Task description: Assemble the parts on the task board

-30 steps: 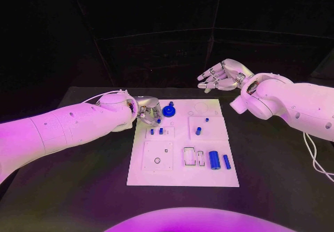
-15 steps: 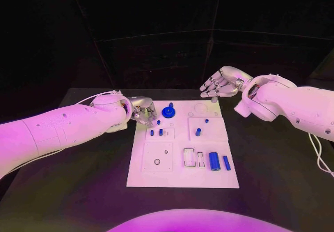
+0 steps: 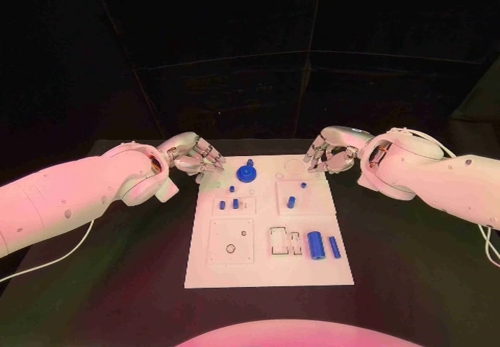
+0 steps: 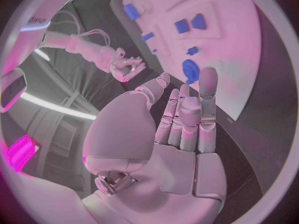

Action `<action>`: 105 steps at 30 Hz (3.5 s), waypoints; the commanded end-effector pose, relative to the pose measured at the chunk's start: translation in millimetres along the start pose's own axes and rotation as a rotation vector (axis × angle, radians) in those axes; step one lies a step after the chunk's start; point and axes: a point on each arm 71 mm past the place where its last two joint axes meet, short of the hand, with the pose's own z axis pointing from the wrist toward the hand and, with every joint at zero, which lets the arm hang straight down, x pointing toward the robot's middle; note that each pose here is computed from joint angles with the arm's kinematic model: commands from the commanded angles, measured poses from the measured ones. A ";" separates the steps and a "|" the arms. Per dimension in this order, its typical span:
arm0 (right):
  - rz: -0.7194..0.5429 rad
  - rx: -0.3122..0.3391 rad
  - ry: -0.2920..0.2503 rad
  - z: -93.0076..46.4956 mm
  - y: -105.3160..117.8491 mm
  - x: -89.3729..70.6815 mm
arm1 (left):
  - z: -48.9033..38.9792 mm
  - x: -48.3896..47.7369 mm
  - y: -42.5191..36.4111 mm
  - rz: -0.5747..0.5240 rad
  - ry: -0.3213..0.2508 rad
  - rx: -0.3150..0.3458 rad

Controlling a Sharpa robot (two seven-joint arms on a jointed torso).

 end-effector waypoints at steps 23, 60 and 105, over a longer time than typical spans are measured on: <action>-0.256 0.002 0.096 7.5 12.9 50.6 | -14.2 -4.1 -19.8 -0.578 -0.096 0.247; -0.250 -0.005 0.007 6.0 21.2 54.1 | -13.6 -3.5 -18.4 -0.580 -0.091 0.232; -0.108 -0.357 0.021 3.1 152.8 89.5 | -2.8 6.5 -25.5 -0.582 -0.073 0.227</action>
